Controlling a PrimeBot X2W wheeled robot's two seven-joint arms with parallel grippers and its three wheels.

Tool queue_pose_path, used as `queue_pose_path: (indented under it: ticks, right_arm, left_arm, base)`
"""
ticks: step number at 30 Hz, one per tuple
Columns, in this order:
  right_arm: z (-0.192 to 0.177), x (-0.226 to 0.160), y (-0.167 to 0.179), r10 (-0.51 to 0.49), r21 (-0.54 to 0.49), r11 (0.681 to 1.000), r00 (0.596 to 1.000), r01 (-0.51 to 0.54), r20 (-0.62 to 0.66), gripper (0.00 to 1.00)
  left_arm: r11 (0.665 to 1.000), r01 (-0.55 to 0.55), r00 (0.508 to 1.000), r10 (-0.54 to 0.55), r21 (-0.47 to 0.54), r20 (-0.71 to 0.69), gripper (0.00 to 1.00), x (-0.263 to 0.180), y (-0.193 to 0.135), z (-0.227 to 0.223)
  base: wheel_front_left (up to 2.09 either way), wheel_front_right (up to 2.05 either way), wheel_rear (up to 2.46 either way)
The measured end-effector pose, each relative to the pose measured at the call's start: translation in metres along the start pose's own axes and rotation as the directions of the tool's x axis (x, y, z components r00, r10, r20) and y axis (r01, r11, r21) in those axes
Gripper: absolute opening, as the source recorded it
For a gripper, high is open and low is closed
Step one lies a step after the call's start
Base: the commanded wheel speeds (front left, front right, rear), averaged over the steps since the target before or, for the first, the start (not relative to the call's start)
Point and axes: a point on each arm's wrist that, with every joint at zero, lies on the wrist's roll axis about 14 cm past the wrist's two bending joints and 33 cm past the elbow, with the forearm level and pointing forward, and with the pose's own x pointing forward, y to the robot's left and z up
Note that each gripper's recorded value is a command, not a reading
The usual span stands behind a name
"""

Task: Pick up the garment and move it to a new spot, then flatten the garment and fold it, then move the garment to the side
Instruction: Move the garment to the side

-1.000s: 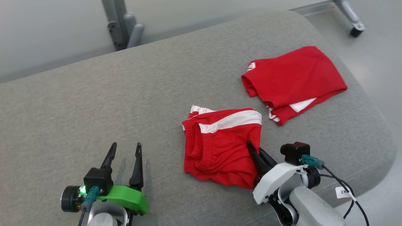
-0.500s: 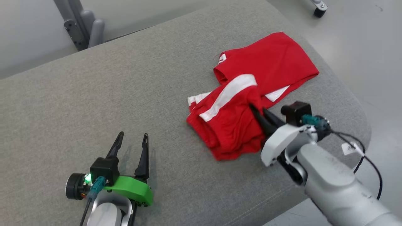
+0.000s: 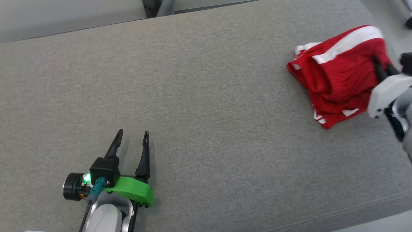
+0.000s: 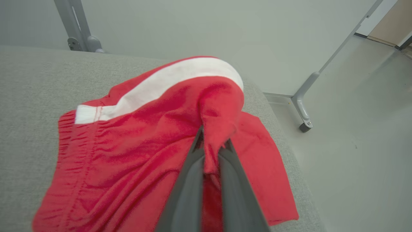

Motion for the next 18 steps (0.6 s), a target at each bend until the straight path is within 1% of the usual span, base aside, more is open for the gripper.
queue_pose_path:
  ticks: [2,5,7,9,12,14,18]
  right_arm:
    - [-0.004,0.006,-0.022,-0.055,-0.020,0.998,0.998,0.054,-0.024,1.00]
    - [-0.020,0.009,-0.043,-0.121,-0.013,0.993,0.990,0.120,-0.077,1.00]
    - [-0.023,0.013,-0.045,-0.131,-0.021,0.991,0.988,0.130,-0.086,1.00]
    - [-0.019,0.018,-0.044,-0.135,-0.017,0.991,0.989,0.134,-0.067,1.00]
    - [-0.001,0.019,-0.044,-0.139,-0.013,0.990,0.990,0.139,0.012,1.00]
    - [0.012,0.018,-0.030,-0.120,0.009,0.993,0.990,0.120,0.075,1.00]
    - [0.042,0.011,0.030,-0.014,0.029,1.000,0.977,0.008,0.212,1.00]
  left_arm:
    - [0.999,-0.039,0.999,0.039,0.001,-0.004,1.00,-0.005,0.013,-0.002]
    - [0.996,-0.088,0.996,0.088,0.002,-0.014,1.00,-0.013,0.029,-0.005]
    - [0.993,-0.116,0.993,0.116,0.002,-0.020,1.00,-0.017,0.039,-0.007]
    - [0.990,-0.141,0.990,0.141,0.001,-0.024,1.00,-0.021,0.046,-0.009]
    - [0.987,-0.163,0.986,0.163,-0.002,-0.026,1.00,-0.025,0.051,-0.009]
    - [0.986,-0.165,0.986,0.165,-0.007,-0.020,1.00,-0.026,0.051,-0.007]
    - [0.984,-0.180,0.984,0.180,-0.010,-0.006,1.00,-0.030,0.052,-0.001]
  base:
    - [0.00,0.00,0.00]
    - [0.00,0.00,0.00]
    - [0.00,0.00,0.00]
    - [0.00,0.00,0.00]
    - [0.00,0.00,0.00]
    - [0.00,0.00,0.00]
    - [0.00,0.00,0.00]
